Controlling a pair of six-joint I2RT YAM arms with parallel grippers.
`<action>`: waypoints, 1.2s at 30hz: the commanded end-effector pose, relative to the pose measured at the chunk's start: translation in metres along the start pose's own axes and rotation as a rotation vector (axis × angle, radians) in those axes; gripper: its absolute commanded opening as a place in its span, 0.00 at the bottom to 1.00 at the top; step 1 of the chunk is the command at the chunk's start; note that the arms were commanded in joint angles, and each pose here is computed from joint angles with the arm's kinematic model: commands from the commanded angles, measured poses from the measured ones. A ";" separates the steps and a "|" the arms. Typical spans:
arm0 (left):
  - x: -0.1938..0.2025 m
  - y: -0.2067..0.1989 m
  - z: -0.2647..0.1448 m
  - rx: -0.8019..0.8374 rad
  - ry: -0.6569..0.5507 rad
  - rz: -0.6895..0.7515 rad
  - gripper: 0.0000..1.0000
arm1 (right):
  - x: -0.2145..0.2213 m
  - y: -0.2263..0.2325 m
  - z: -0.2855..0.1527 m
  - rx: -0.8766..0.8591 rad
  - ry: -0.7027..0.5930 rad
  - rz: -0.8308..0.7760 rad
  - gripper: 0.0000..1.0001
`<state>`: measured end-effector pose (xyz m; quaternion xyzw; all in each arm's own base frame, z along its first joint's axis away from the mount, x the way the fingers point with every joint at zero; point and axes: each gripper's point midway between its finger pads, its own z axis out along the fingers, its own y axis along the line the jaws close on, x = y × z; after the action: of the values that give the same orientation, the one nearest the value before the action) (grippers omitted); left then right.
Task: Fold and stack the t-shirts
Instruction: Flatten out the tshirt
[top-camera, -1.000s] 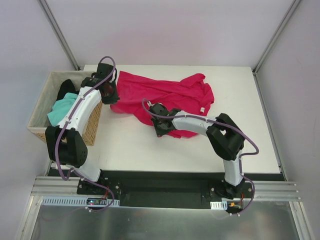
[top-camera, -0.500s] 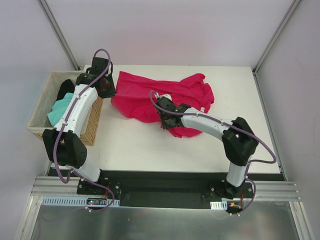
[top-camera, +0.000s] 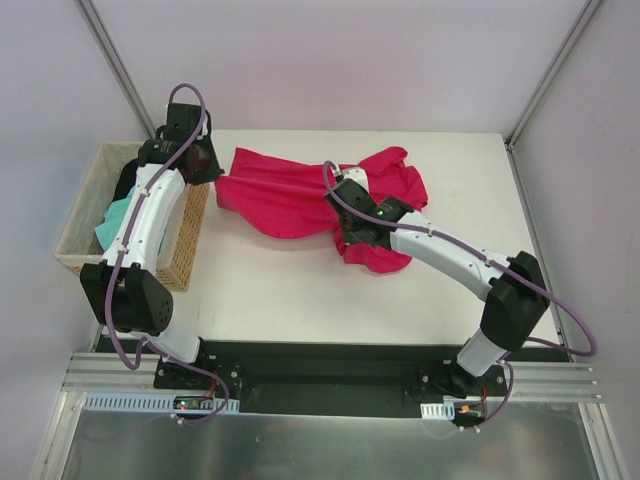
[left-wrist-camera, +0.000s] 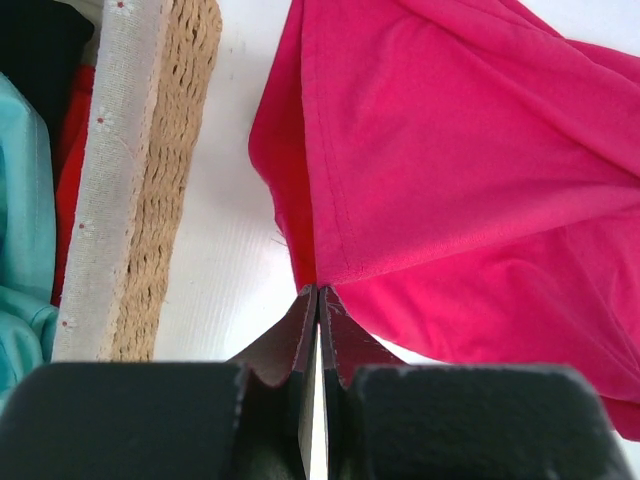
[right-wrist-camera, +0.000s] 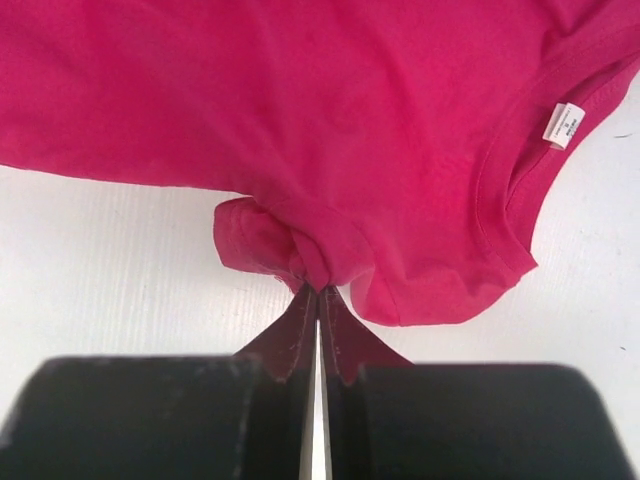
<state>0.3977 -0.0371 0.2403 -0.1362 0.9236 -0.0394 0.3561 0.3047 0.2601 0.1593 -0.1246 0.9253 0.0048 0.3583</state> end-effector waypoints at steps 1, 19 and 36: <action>-0.011 0.009 -0.013 -0.015 -0.039 0.000 0.00 | 0.001 -0.016 -0.017 0.030 -0.013 0.023 0.01; -0.016 0.018 -0.007 -0.032 -0.038 -0.006 0.00 | 0.016 -0.005 -0.033 -0.020 0.020 -0.020 0.01; 0.001 0.025 0.003 -0.048 -0.004 0.001 0.00 | 0.079 0.033 -0.050 -0.109 0.146 -0.091 0.01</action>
<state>0.3958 -0.0205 0.2306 -0.1416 0.9268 -0.0256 0.3469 0.2221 0.2710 0.1341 -0.1937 0.9375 0.0135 0.2889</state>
